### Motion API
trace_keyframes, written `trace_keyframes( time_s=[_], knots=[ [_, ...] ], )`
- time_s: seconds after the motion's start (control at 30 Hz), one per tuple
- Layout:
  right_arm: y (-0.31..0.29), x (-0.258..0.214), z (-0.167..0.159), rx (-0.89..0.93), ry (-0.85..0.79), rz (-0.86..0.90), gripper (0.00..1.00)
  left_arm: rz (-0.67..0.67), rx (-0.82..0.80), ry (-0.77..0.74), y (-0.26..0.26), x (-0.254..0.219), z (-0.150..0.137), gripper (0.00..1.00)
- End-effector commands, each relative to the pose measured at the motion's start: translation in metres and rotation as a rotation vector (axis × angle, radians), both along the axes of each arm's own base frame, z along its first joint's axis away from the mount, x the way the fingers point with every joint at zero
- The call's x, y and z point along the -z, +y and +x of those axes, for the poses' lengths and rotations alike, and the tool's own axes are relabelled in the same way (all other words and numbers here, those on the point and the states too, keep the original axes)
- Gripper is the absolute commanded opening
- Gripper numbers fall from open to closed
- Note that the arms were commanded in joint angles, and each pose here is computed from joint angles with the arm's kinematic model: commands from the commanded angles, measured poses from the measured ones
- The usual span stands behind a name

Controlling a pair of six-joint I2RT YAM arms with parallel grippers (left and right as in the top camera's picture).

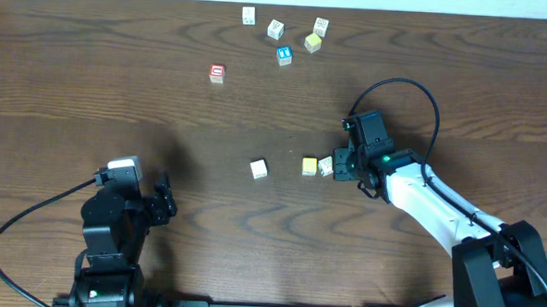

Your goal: Lift 4 blocks

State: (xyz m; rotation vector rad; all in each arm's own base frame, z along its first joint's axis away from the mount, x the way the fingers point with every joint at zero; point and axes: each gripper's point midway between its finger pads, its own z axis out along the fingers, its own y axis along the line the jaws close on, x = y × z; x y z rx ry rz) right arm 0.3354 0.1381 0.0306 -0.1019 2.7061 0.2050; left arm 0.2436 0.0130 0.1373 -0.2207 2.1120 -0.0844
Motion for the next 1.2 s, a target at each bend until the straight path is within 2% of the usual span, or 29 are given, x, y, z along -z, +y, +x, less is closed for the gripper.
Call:
trace_keyframes(
  time_s=[0.0,0.17,0.53,1.17],
  knots=[
    [0.007,-0.002,-0.004,-0.038,0.001,0.024,0.05,-0.004,-0.001,-0.017,0.0,-0.007,0.001,0.76],
    [0.013,-0.002,-0.008,-0.054,0.022,0.057,0.01,-0.004,-0.001,-0.017,0.0,-0.007,0.001,0.76],
    [0.028,-0.001,-0.017,-0.068,0.035,0.066,0.01,-0.004,-0.001,-0.017,0.0,-0.007,0.001,0.77],
    [0.038,-0.009,-0.004,-0.053,-0.026,0.108,0.03,-0.004,-0.001,-0.017,0.0,-0.007,0.001,0.76]
  ],
)
